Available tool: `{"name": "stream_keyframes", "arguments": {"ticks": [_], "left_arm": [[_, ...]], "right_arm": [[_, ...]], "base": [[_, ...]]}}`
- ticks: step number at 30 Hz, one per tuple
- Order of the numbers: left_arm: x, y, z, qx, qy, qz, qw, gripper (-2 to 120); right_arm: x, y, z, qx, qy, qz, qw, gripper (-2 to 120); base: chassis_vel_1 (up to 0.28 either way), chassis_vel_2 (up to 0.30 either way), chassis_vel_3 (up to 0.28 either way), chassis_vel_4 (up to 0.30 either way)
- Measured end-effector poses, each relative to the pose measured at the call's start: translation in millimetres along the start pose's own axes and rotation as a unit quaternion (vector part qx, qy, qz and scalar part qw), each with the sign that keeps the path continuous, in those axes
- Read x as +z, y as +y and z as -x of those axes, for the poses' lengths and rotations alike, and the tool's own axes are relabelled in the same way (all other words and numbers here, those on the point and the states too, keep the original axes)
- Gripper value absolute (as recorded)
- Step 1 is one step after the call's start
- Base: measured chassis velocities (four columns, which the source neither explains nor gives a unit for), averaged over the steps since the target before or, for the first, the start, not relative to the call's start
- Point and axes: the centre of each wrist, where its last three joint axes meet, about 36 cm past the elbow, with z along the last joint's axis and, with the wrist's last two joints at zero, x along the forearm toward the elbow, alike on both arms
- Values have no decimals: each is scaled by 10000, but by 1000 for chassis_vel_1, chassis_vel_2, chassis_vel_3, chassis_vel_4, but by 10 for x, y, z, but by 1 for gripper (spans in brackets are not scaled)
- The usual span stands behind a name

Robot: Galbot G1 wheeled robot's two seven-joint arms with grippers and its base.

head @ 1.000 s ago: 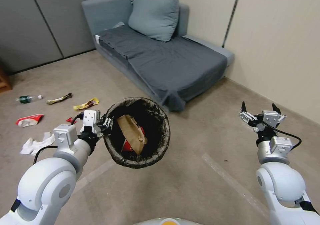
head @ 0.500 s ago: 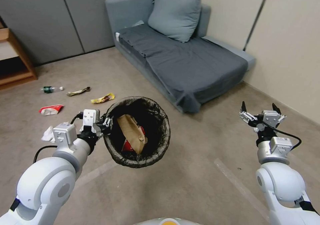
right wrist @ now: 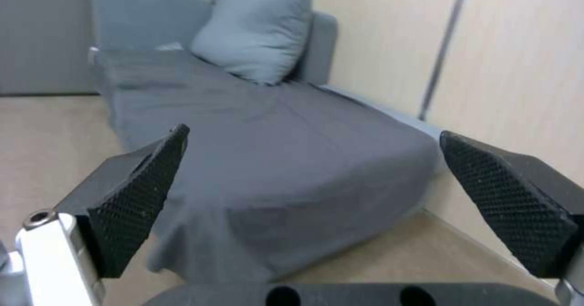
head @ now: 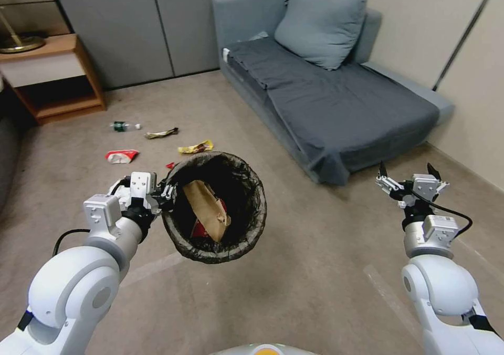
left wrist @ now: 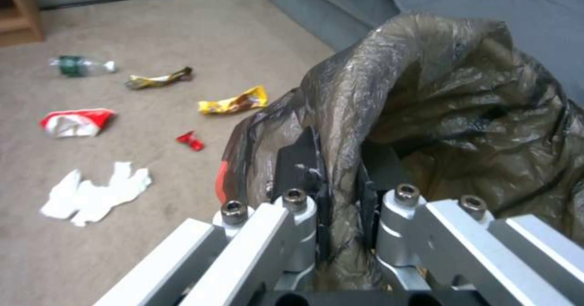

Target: Pick up the trash bin, then pick up the garbage from the floor and place it into the trash bin.

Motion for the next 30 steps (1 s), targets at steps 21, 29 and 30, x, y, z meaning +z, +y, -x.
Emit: {"name": "stream_keyframes", "arguments": {"ticks": [21, 29, 30], "left_arm": [[8, -1, 4, 1, 7, -5, 10000, 6], [10, 2, 13, -9, 4, -23, 10000, 6], [13, 3, 15, -13, 9, -25, 10000, 6]], "right_arm": [[14, -1, 13, -46, -35, -6, 10000, 100], [17, -4, 17, -83, -41, -25, 10000, 100], [26, -4, 18, -82, -31, -31, 10000, 100]], "base": [[66, 59, 73, 64], [64, 64, 76, 63], [73, 77, 83, 81]]}}
